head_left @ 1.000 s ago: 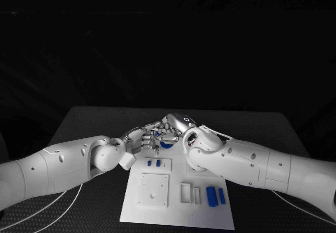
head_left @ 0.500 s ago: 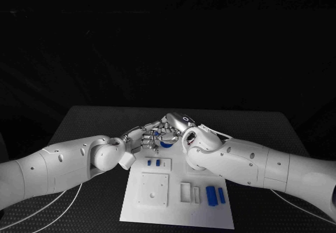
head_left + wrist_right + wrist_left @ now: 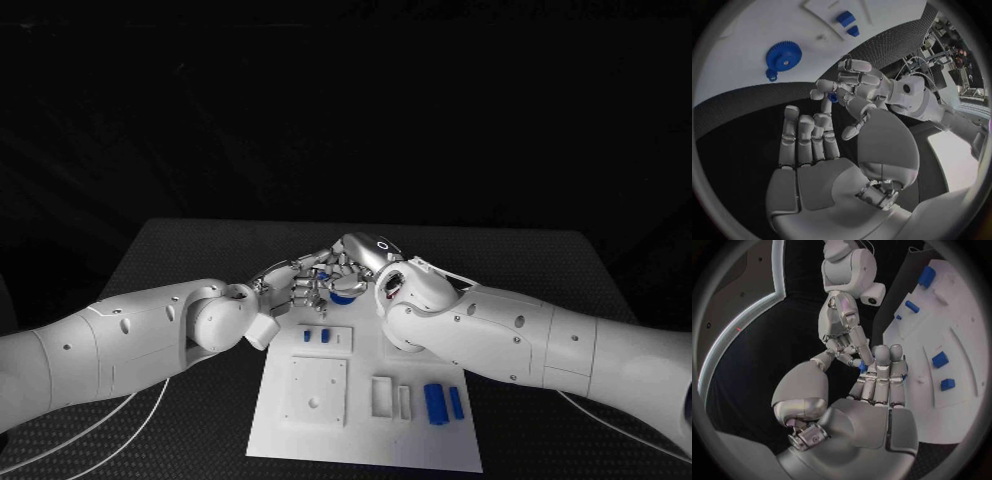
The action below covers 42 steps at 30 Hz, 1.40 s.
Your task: Assemble the parts on the task board
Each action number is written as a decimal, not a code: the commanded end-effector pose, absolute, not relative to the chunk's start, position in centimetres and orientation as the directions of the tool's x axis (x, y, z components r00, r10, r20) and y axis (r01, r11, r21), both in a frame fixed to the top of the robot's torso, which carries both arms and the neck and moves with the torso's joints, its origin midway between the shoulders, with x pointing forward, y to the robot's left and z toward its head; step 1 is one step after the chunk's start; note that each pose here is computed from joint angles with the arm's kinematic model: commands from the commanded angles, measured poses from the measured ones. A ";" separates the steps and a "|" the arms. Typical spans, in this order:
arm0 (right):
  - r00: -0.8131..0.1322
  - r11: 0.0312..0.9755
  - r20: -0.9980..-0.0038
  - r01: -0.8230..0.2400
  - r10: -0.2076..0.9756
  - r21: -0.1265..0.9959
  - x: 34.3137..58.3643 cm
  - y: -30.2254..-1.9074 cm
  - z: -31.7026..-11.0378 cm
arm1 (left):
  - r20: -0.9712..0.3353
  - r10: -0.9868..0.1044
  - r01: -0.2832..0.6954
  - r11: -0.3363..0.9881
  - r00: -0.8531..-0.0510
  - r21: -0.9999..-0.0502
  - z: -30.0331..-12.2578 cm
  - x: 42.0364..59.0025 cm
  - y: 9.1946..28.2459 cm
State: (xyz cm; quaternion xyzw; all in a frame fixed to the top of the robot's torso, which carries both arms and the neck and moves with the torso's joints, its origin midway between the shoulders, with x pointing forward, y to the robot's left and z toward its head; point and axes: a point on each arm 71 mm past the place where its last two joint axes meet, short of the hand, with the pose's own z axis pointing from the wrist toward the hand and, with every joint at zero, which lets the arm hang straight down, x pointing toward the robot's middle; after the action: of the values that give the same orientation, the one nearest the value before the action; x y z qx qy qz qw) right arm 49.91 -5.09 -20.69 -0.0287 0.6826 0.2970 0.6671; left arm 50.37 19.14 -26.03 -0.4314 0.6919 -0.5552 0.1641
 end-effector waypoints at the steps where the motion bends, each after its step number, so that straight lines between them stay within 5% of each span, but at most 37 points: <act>1: -0.103 0.818 -0.924 -0.437 0.368 0.374 50.0 -5.4 -20.7 | 0.259 -0.760 -0.407 0.007 -0.596 -0.914 -25.8 50.2 18.7; 42: -0.106 0.794 -0.910 -0.455 0.400 0.403 49.3 -8.0 -20.3 | 0.119 -0.867 -0.369 0.079 -0.484 -0.926 -26.2 51.4 21.7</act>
State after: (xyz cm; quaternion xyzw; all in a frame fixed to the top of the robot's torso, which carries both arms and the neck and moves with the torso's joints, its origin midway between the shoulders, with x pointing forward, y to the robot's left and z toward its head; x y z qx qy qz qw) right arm 49.44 -8.22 -20.44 -0.0175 0.6766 0.3114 0.6670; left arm 51.37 21.83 -26.33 -0.4462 0.6956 -0.5130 0.2321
